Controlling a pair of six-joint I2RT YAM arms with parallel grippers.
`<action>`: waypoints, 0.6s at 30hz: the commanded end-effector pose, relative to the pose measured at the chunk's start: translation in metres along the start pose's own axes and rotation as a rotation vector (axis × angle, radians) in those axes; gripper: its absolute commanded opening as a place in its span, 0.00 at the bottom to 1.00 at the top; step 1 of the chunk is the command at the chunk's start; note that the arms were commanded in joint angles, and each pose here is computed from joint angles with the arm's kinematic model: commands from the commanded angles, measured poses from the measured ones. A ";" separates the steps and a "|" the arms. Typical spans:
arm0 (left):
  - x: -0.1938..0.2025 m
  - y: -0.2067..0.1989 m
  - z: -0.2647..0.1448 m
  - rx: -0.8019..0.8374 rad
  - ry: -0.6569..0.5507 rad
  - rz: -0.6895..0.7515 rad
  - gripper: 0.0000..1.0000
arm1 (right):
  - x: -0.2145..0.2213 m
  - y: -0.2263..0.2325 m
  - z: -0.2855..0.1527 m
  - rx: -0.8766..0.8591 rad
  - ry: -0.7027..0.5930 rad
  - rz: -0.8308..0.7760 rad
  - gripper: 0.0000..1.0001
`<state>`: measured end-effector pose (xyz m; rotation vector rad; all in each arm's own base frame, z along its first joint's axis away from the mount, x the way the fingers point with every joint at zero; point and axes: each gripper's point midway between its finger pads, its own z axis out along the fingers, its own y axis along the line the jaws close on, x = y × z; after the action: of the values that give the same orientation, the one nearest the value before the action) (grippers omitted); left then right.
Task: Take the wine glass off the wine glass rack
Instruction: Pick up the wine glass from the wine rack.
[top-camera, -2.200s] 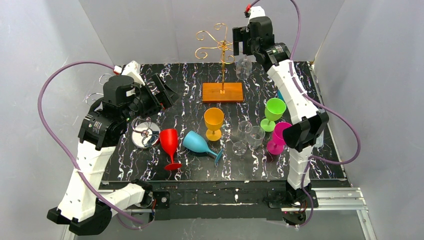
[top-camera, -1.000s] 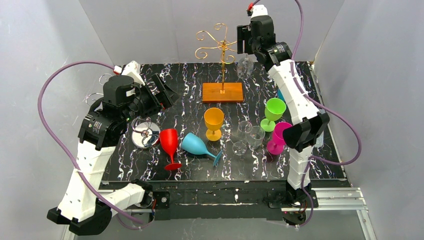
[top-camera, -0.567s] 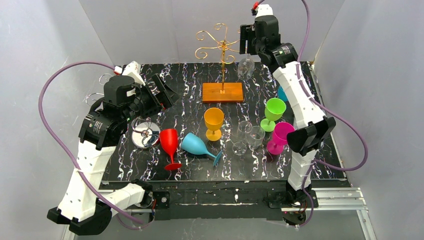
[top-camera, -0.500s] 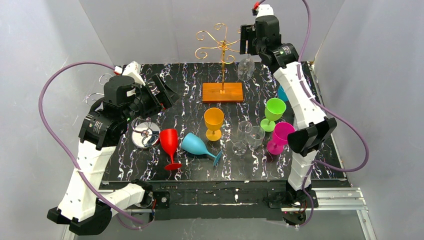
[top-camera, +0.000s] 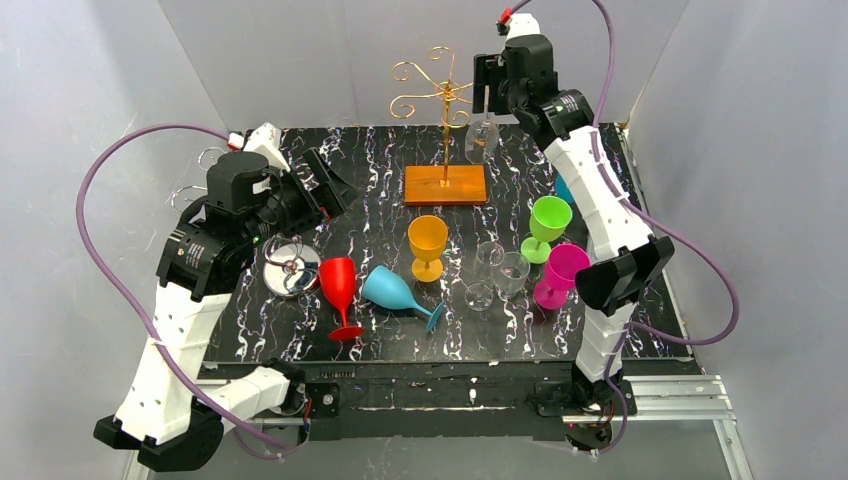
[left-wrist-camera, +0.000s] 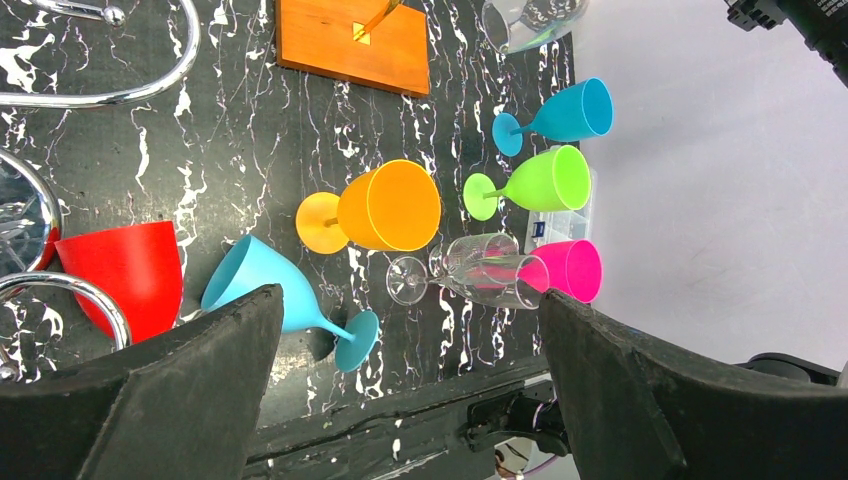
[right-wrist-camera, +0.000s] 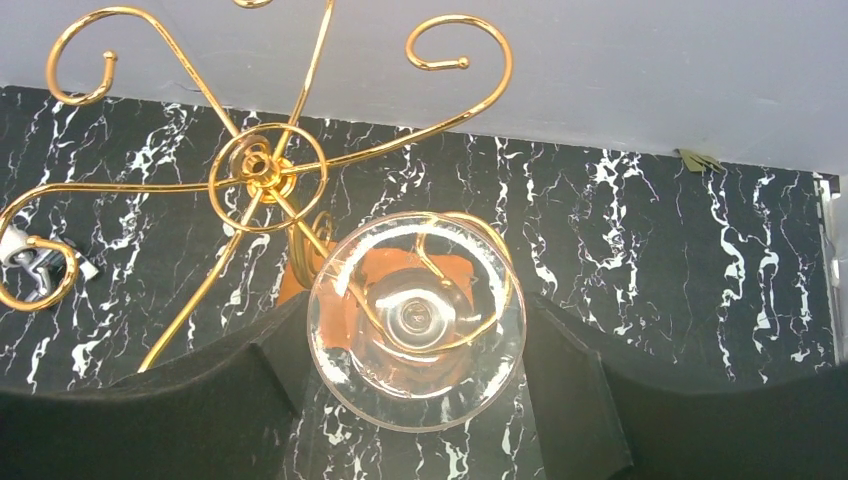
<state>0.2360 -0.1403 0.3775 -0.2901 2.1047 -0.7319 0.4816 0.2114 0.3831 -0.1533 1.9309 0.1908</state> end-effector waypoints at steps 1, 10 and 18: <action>0.000 0.000 -0.004 0.007 -0.008 0.006 0.98 | -0.042 0.014 -0.016 -0.046 -0.134 0.018 0.47; -0.002 0.000 -0.004 0.006 -0.011 0.014 0.98 | -0.047 0.021 -0.002 -0.059 -0.171 -0.004 0.47; -0.004 -0.001 -0.003 0.004 -0.011 0.021 0.98 | -0.050 0.022 0.014 -0.041 -0.196 -0.002 0.47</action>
<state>0.2362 -0.1402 0.3772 -0.2865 2.1058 -0.7288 0.4995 0.2332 0.3748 -0.2010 1.8988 0.1995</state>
